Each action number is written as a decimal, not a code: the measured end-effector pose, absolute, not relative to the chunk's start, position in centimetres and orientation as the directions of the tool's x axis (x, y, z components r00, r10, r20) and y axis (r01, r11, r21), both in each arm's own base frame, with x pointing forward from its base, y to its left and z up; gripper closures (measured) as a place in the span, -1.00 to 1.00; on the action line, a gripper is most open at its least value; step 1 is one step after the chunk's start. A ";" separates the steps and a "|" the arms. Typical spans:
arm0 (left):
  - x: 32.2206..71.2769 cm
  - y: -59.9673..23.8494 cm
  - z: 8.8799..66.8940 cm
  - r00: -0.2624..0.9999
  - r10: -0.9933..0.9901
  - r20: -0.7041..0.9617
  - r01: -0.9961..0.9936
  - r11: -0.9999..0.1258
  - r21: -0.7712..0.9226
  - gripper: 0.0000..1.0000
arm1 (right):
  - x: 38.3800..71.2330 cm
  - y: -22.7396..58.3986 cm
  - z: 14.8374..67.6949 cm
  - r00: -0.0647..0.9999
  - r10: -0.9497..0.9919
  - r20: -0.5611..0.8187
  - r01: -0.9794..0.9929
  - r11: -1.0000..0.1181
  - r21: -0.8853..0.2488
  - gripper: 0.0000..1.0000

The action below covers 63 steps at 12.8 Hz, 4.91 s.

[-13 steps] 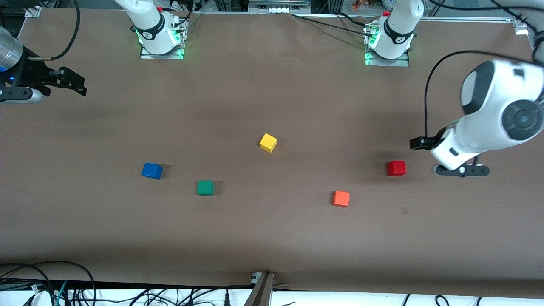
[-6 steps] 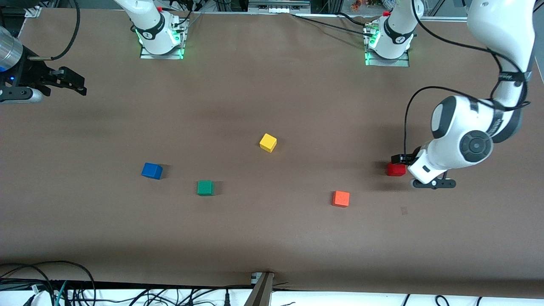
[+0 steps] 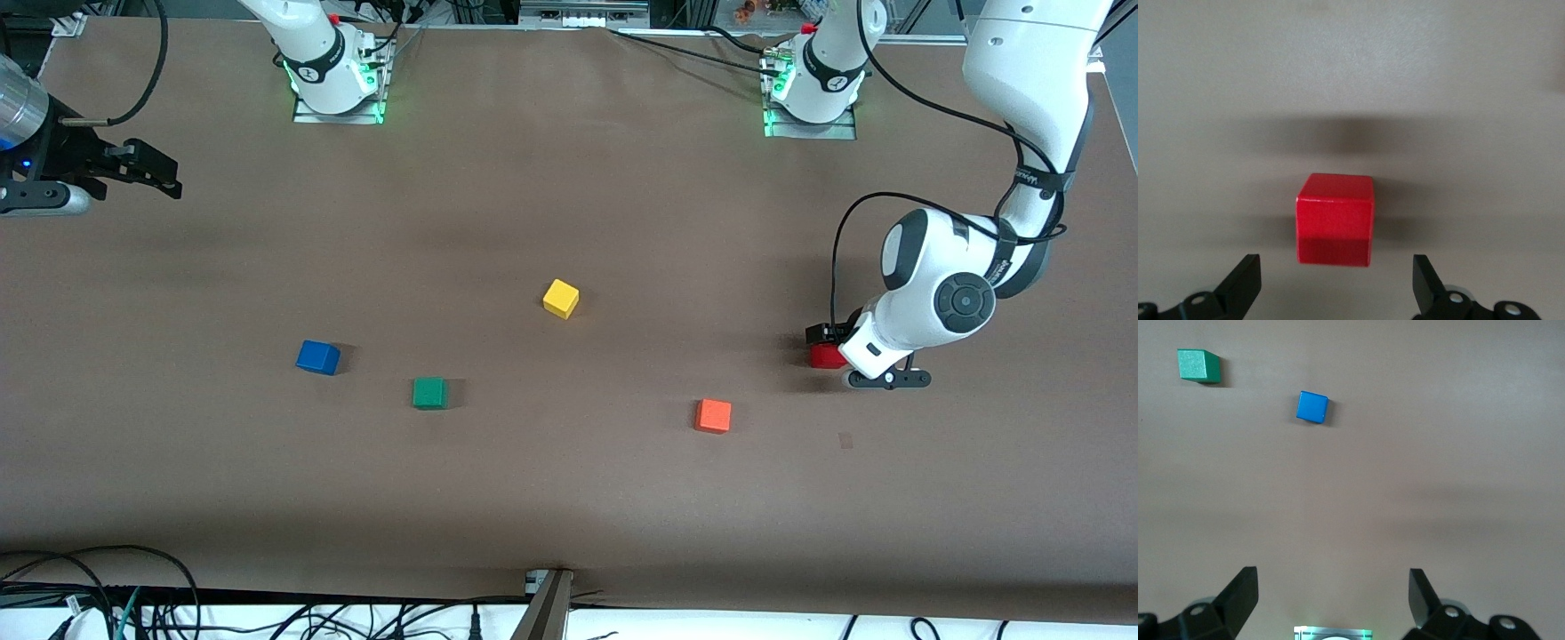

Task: Pass red block to right arm, stack on blue
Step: 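Close the left gripper on the red cube, then lift the red cube with the left gripper while the right gripper approaches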

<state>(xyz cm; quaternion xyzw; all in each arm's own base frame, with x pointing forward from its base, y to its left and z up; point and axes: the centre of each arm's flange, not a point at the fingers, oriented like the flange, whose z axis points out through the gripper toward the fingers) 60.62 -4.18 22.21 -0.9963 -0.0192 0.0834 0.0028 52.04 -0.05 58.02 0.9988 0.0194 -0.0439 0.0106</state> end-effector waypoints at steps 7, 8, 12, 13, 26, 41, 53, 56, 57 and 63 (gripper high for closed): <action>60.9 -3.7 20.0 0.985 0.047 -0.166 0.048 -0.999 0.002 -0.89 | 52.0 0.7 58.1 0.995 0.051 -0.091 0.053 -0.998 0.021 -1.00; 61.0 -3.7 20.1 0.986 0.042 -0.161 0.042 -0.999 0.000 -0.87 | 51.9 0.7 58.1 0.994 0.051 -0.093 0.053 -0.998 0.021 -1.00; 61.2 -3.6 20.3 0.988 0.006 -0.153 0.003 -1.000 -0.025 -0.10 | 51.9 0.7 58.2 0.994 0.051 -0.097 0.054 -0.998 0.021 -1.00; 61.2 -3.6 20.3 0.988 0.006 -0.153 0.002 -1.000 -0.025 -0.10 | 51.9 0.7 58.2 0.994 0.051 -0.098 0.054 -0.998 0.021 -1.00; 65.8 -0.7 27.2 0.879 -0.460 -0.129 -0.461 -0.887 0.025 -0.10 | 51.6 0.8 58.3 0.992 0.052 -0.115 0.055 -0.998 0.020 -1.00; 68.8 1.2 33.9 0.361 -0.806 0.468 -0.928 -0.260 0.268 -0.10 | 51.4 1.4 58.2 0.990 0.051 -0.132 0.044 -0.998 -0.051 -1.00; 69.0 -18.1 30.1 0.211 -0.121 0.970 -0.963 0.145 0.228 -0.10 | 58.6 7.1 43.8 0.919 0.006 -0.394 -0.301 -0.634 -0.713 -1.00; 66.8 -26.9 31.4 0.249 -0.019 0.968 -0.943 0.224 0.247 -0.10 | 59.9 15.4 42.1 0.923 0.015 -0.384 -0.322 -0.514 -0.795 -1.00; 65.9 -29.6 31.8 0.267 0.014 0.964 -0.935 0.248 0.255 -0.10 | 60.1 17.9 42.0 0.930 -0.007 -0.368 -0.325 -0.483 -0.813 -1.00; 63.2 -36.9 32.7 0.322 0.096 0.942 -0.914 0.289 0.283 -0.10 | 60.8 22.8 43.1 0.922 -0.118 -0.369 -0.387 -0.292 -0.875 -1.00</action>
